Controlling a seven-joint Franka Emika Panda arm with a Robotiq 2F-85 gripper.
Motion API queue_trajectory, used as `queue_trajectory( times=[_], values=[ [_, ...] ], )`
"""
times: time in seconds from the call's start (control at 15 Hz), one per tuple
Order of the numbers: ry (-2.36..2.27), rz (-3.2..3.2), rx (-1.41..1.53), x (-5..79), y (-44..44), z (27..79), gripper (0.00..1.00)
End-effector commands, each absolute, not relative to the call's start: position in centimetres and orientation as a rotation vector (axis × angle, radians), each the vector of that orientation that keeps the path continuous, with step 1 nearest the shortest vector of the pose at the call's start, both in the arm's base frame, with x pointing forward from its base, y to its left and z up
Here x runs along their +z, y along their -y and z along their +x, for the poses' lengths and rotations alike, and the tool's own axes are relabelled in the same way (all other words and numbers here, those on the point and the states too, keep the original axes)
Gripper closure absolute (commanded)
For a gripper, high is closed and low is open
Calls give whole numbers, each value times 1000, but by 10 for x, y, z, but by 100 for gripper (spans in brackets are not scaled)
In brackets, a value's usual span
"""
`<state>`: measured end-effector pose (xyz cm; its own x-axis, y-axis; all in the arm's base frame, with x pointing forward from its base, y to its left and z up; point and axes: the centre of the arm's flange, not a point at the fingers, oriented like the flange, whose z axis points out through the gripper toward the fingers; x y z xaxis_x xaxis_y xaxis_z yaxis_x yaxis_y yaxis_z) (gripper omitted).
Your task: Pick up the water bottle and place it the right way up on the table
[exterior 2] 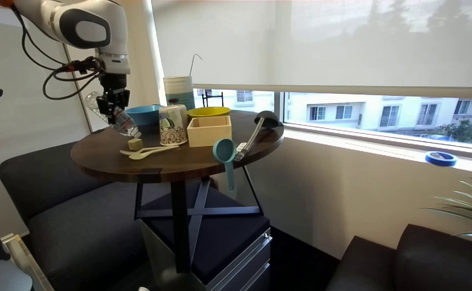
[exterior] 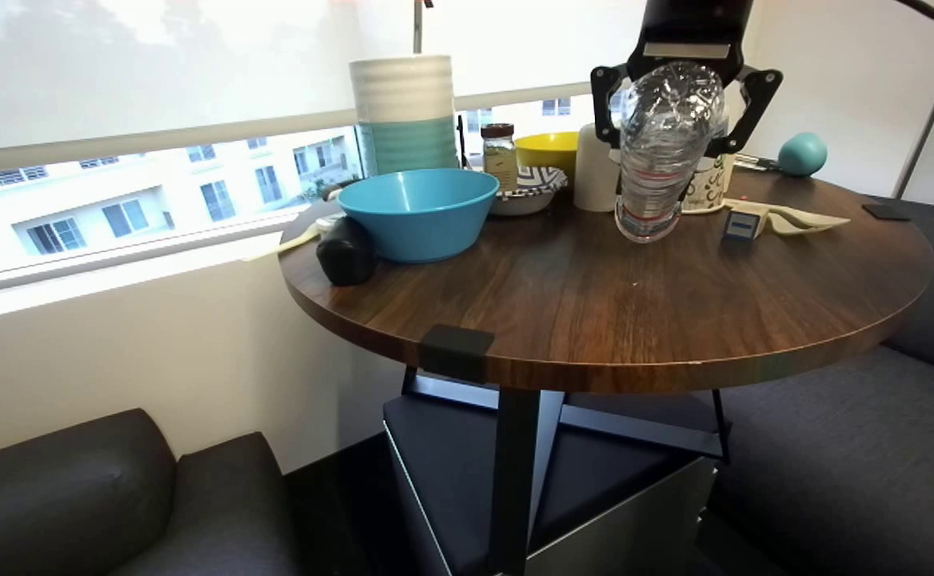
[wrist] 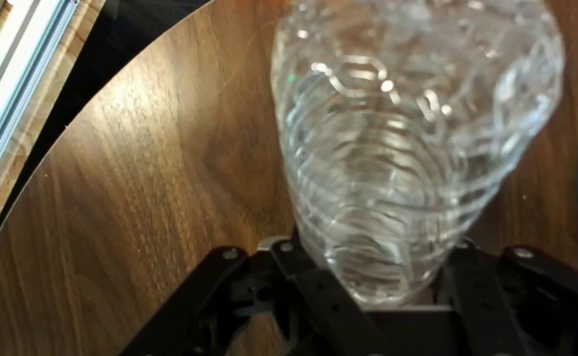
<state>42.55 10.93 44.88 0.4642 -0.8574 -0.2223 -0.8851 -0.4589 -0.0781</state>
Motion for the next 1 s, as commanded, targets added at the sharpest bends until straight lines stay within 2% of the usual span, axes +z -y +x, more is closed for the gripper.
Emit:
queue_trajectory(
  times=[0.0, 0.2, 0.27, 0.33, 0.4, 0.47, 0.53, 0.67, 0.73, 0.93],
  values=[
    [-1599, -2507, 134, 450, -116, 413, 78],
    [-1613, -2506, 129, 448, -118, 411, 78],
    [-1610, -2510, 136, 448, -119, 411, 66],
    [-1608, -2514, 138, 448, -119, 411, 59],
    [-1603, -2515, 143, 448, -120, 411, 44],
    [-1601, -2518, 144, 447, -120, 411, 34],
    [-1599, -2518, 149, 446, -120, 411, 29],
    [-1599, -2521, 161, 443, -120, 410, 35],
    [-1602, -2517, 169, 442, -120, 409, 34],
    [-1606, -2517, 174, 441, -119, 410, 45]
  ],
)
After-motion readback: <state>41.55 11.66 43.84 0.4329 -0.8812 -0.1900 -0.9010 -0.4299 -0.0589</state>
